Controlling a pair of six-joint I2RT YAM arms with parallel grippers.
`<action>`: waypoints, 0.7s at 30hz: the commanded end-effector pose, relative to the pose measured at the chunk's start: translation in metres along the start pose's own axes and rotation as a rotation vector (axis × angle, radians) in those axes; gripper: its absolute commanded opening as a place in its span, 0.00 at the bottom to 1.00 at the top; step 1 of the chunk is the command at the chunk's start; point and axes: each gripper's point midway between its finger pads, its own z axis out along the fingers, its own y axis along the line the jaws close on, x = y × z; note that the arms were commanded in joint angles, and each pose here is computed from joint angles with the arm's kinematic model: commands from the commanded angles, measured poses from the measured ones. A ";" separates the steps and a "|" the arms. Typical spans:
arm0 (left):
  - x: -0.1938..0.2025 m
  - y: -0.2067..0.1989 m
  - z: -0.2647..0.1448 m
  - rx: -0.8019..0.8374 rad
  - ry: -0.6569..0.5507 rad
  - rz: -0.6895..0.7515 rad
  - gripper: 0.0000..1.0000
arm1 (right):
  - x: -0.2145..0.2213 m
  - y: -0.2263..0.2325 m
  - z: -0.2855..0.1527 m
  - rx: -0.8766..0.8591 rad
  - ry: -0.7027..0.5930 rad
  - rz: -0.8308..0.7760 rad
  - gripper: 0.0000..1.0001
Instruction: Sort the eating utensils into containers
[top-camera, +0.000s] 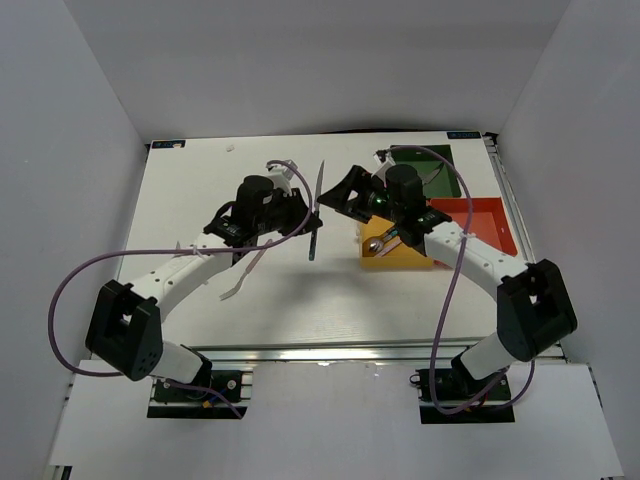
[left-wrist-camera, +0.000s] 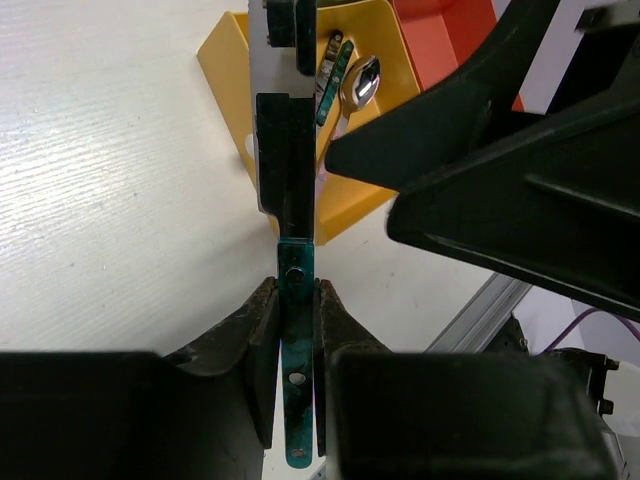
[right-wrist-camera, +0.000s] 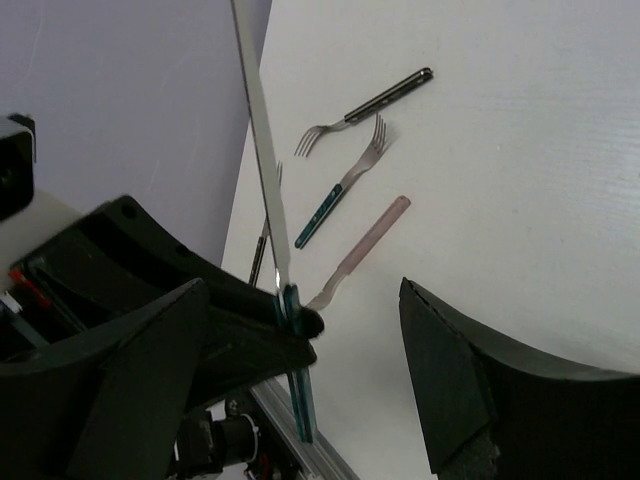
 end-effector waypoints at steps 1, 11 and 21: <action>-0.005 -0.015 0.001 0.052 -0.021 0.006 0.00 | -0.025 0.027 0.014 -0.057 -0.052 -0.062 0.80; -0.012 -0.025 0.001 0.073 -0.025 0.010 0.21 | -0.016 0.019 0.053 -0.026 0.010 -0.136 0.09; -0.038 0.035 -0.067 -0.429 -0.106 0.023 0.98 | -0.123 -0.067 0.022 0.232 -0.237 -0.118 0.00</action>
